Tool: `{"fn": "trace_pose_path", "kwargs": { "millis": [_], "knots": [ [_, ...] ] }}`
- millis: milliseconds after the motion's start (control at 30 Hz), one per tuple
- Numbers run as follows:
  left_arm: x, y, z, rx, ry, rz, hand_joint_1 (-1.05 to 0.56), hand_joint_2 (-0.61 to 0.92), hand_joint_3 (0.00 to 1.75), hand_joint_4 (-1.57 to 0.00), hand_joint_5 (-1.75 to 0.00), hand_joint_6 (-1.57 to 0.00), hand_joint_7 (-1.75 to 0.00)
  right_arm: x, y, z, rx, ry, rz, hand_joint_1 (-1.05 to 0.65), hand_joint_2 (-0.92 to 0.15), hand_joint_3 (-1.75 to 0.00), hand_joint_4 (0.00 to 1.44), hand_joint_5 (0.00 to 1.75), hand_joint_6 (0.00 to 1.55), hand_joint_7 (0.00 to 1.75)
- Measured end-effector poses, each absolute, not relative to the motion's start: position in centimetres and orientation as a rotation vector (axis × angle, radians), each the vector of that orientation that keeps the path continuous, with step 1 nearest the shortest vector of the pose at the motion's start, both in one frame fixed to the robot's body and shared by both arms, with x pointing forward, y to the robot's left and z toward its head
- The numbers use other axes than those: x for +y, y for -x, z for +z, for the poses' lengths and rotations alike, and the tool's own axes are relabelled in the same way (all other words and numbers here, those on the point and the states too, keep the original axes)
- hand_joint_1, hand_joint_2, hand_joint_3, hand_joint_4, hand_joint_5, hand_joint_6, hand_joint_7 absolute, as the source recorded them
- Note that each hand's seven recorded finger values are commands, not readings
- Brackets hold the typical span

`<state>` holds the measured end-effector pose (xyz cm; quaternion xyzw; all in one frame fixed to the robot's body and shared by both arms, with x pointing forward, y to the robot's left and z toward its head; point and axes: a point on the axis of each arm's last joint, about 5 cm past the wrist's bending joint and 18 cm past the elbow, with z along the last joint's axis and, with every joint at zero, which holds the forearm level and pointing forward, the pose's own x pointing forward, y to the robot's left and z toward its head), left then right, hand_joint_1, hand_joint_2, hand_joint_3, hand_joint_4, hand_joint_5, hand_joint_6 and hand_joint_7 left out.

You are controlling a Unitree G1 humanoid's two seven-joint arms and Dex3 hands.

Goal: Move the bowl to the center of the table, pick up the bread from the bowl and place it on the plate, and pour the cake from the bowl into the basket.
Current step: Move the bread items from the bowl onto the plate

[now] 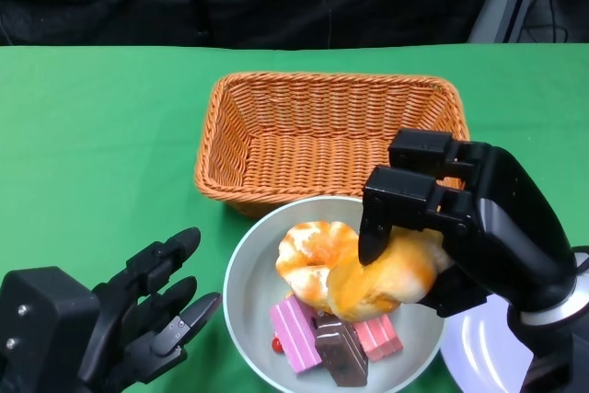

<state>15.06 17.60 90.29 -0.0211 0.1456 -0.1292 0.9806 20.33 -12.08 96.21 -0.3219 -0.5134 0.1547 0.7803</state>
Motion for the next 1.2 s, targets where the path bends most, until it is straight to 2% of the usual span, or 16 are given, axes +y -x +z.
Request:
{"fn": "trace_pose_path", "kwargs": {
  "millis": [133, 333, 467, 800, 867, 900, 1033, 1167, 1200],
  "knots": [
    [17.7, -15.0, 90.3, 0.284, 0.036, -0.264, -0.60, 0.92, 0.39, -0.13, -0.17, -0.19, -0.01, -12.0, -20.3, 96.9, -1.110, 0.686, 0.298, -0.17, -0.15, -1.74, 1.09, 1.75, 0.85, 1.75],
    [18.0, -15.0, 90.3, 0.281, 0.033, -0.264, -0.61, 0.92, 0.38, -0.12, -0.17, -0.19, -0.01, -12.4, -20.1, 97.1, -1.101, 0.688, 0.257, -0.22, -0.27, -1.59, 1.10, 1.75, 0.86, 1.75],
    [18.0, -14.9, 90.3, 0.278, 0.037, -0.268, -0.61, 0.92, 0.38, -0.12, -0.17, -0.20, -0.01, -13.2, -19.5, 97.3, -1.074, 0.703, 0.229, -0.19, -0.20, -1.65, 1.11, 1.75, 0.87, 1.75],
    [18.0, -14.9, 90.2, 0.280, 0.037, -0.268, -0.62, 0.92, 0.38, -0.12, -0.16, -0.20, -0.01, -13.7, -19.3, 97.4, -1.055, 0.719, 0.226, -0.19, -0.16, -1.69, 1.11, 1.75, 0.87, 1.75],
    [17.9, -14.9, 90.3, 0.274, 0.039, -0.270, -0.63, 0.92, 0.37, -0.13, -0.17, -0.20, -0.01, -14.5, -18.7, 97.4, -1.037, 0.729, 0.198, -0.16, -0.06, -1.74, 1.10, 1.75, 0.87, 1.75],
    [18.0, -14.9, 90.2, 0.276, 0.040, -0.267, -0.64, 0.92, 0.36, -0.13, -0.17, -0.21, -0.01, -15.1, -18.2, 97.3, -1.015, 0.745, 0.179, -0.14, -0.05, -1.74, 1.10, 1.75, 0.87, 1.75],
    [18.0, -15.2, 90.0, 0.283, 0.041, -0.268, -0.61, 0.92, 0.36, -0.12, -0.17, -0.20, 0.00, -17.1, -17.4, 96.8, -0.920, 0.833, 0.150, -0.08, -0.04, -1.74, 1.10, 1.75, 0.87, 1.75],
    [17.9, -15.5, 90.2, 0.273, 0.037, -0.275, -0.61, 0.92, 0.36, -0.13, -0.17, -0.21, -0.01, -17.7, -17.1, 97.1, -0.907, 0.868, 0.147, -0.07, -0.02, -1.74, 1.09, 1.75, 0.86, 1.74],
    [17.9, -15.5, 90.2, 0.274, 0.036, -0.274, -0.61, 0.92, 0.37, -0.12, -0.17, -0.20, -0.01, -17.9, -17.0, 97.1, -0.904, 0.873, 0.138, -0.08, -0.05, -1.74, 1.08, 1.75, 0.85, 1.74]
  ]
}}
